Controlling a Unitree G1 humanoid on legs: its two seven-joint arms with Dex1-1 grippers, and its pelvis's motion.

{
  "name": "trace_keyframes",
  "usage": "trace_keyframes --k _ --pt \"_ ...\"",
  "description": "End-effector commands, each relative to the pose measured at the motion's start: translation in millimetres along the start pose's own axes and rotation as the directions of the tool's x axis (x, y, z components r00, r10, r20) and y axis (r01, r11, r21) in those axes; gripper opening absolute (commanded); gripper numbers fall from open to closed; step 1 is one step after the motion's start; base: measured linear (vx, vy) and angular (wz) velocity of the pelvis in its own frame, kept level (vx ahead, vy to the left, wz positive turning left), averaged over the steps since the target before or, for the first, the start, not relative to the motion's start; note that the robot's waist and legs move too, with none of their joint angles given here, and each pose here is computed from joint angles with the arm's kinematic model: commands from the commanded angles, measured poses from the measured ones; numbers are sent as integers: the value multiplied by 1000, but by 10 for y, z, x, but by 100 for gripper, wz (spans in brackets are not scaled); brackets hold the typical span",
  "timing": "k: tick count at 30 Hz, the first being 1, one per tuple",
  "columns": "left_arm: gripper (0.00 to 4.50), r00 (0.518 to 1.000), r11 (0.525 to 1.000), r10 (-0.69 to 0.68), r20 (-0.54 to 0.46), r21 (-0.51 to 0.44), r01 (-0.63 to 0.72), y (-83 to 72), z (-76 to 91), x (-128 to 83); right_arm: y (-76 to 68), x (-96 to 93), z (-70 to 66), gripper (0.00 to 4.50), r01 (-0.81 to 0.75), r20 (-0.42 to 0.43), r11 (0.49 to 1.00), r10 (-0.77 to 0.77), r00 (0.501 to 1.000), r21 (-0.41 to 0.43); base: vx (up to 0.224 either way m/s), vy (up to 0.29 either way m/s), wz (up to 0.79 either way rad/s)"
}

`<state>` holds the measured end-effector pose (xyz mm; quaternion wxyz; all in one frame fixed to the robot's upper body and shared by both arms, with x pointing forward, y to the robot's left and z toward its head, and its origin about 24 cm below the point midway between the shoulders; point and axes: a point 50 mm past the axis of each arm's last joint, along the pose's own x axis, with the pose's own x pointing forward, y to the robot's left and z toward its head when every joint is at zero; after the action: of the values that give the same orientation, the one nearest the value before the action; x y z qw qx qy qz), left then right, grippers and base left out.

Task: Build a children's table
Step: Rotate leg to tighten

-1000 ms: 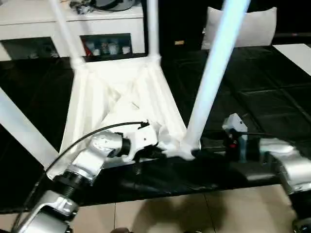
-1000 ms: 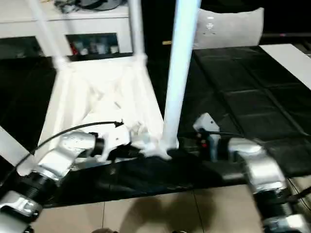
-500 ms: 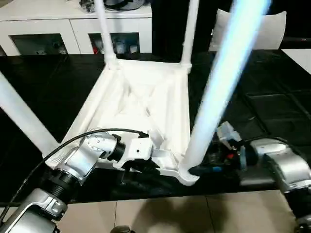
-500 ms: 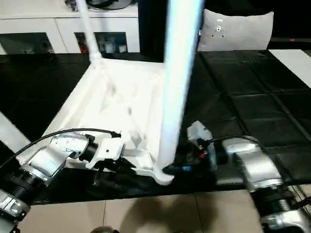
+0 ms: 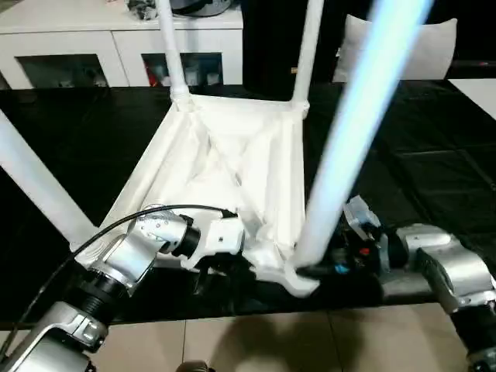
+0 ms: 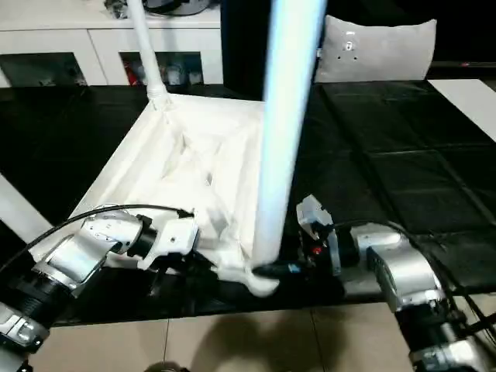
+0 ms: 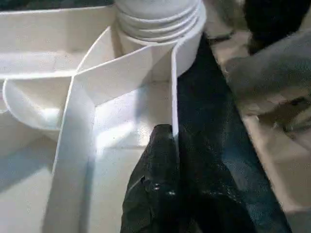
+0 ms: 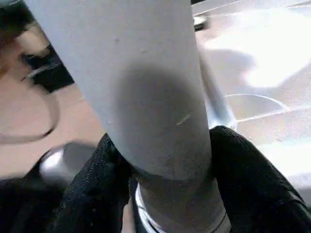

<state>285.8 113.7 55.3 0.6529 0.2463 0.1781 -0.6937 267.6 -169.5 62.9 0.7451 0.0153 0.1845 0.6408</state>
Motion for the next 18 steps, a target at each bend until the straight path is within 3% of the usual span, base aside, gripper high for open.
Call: trace_keyframes --k 1,4,5,7,9,11,12,14,16,18 --pt "0 998 998 58 38 -15 -58 32 109 134 -9 140 71 219 63 65 998 -64 996 27 0 0 0" --pt "0 981 978 187 40 -98 -183 133 137 192 -141 266 65 214 286 59 957 -289 956 56 0 0 0" --pt "0 965 957 261 38 -144 -253 195 157 242 -232 322 66 212 414 65 904 -421 905 107 0 0 0" --pt "0 951 939 307 35 -172 -297 232 173 280 -286 351 69 210 490 67 858 -504 861 158 0 0 0" --pt "0 905 881 424 34 -246 -403 326 252 398 -377 418 74 207 645 42 740 -663 748 193 0 0 0" --pt "0 890 862 455 33 -266 -431 350 282 433 -394 442 83 207 676 47 704 -699 713 218 0 0 0" --pt "0 845 817 533 38 -283 -503 414 340 476 -408 501 116 207 695 82 666 -735 673 270 0 0 0" --pt "0 817 787 575 37 -298 -540 454 375 521 -424 544 135 207 724 102 642 -762 640 252 0 0 0" --pt "0 823 794 566 35 -289 -534 444 384 548 -415 578 134 272 715 112 655 -752 650 246 0 0 0" --pt "0 836 808 548 37 -282 -517 424 389 559 -403 592 141 274 705 118 664 -743 659 249 26 -7 2"
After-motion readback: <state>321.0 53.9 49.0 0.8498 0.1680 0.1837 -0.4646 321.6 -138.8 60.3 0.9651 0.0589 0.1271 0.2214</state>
